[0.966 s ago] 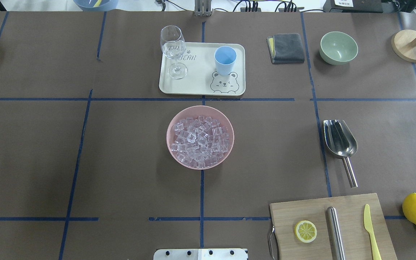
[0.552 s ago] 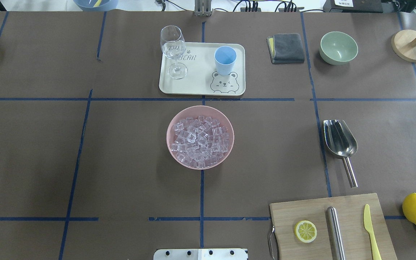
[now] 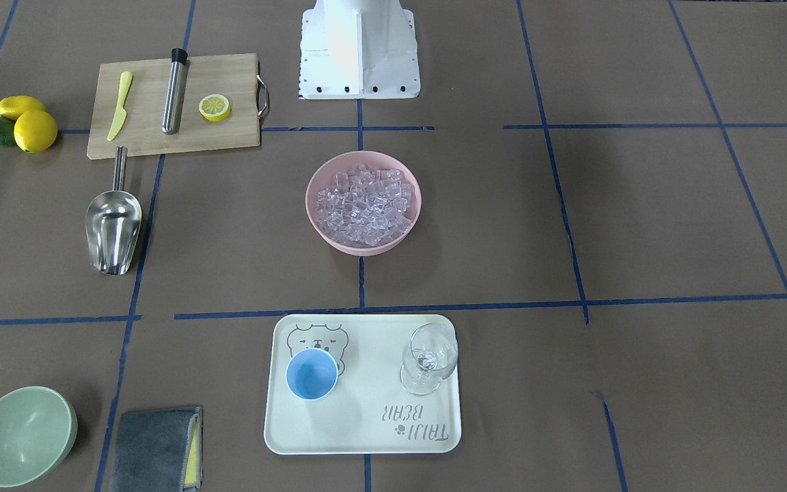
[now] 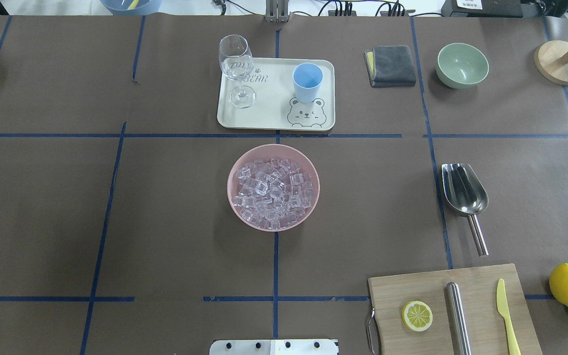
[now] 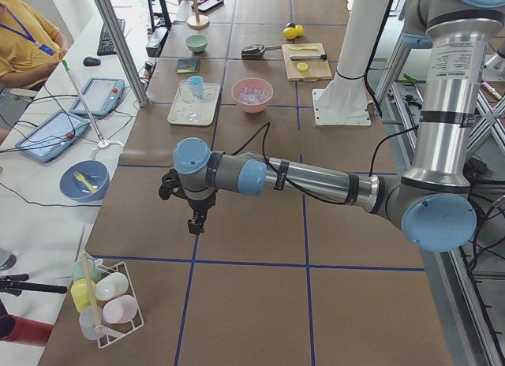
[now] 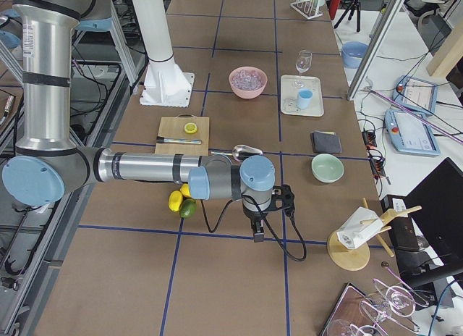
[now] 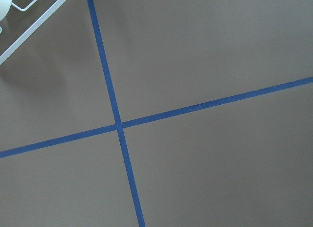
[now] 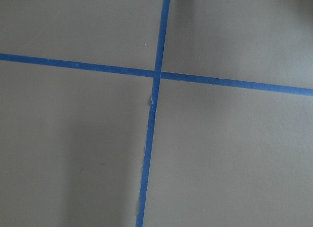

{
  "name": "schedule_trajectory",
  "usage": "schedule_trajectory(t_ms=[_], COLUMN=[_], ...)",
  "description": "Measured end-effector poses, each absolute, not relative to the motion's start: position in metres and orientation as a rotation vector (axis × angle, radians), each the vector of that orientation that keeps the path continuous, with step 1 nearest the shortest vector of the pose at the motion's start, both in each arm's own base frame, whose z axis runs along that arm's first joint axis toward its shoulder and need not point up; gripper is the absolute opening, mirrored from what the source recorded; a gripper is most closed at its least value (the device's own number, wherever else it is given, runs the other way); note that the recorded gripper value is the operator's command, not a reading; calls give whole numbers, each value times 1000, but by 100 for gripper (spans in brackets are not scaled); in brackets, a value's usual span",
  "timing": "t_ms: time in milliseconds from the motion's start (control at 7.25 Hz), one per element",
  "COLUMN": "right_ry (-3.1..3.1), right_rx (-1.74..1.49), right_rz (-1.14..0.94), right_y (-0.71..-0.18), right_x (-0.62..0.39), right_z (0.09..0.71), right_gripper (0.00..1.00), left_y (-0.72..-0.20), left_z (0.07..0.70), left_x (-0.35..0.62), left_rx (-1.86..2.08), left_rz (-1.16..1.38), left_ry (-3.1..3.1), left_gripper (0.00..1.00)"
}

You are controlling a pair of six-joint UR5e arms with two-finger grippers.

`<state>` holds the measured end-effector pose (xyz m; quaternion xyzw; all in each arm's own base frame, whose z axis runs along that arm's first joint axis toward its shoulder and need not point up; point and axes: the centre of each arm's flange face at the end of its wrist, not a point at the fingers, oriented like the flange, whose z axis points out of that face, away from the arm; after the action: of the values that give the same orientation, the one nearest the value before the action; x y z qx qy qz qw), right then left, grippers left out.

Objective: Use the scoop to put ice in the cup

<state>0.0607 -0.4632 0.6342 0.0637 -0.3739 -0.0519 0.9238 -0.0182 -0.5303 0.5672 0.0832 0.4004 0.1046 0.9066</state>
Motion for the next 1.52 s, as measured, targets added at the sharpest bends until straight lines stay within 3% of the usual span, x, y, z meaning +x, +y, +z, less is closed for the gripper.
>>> schedule_trajectory(t_ms=[966, 1517], right_ry=[-774, -788], right_rx=[210, 234], right_rz=[-126, -150], right_y=[-498, -501], right_x=[46, 23], right_z=[589, 576], right_gripper=[100, 100], left_y=[-553, -530], left_z=[519, 464], left_x=[-1, 162], left_rx=[564, 736], left_rz=[370, 671], left_ry=[839, 987], left_gripper=[100, 100])
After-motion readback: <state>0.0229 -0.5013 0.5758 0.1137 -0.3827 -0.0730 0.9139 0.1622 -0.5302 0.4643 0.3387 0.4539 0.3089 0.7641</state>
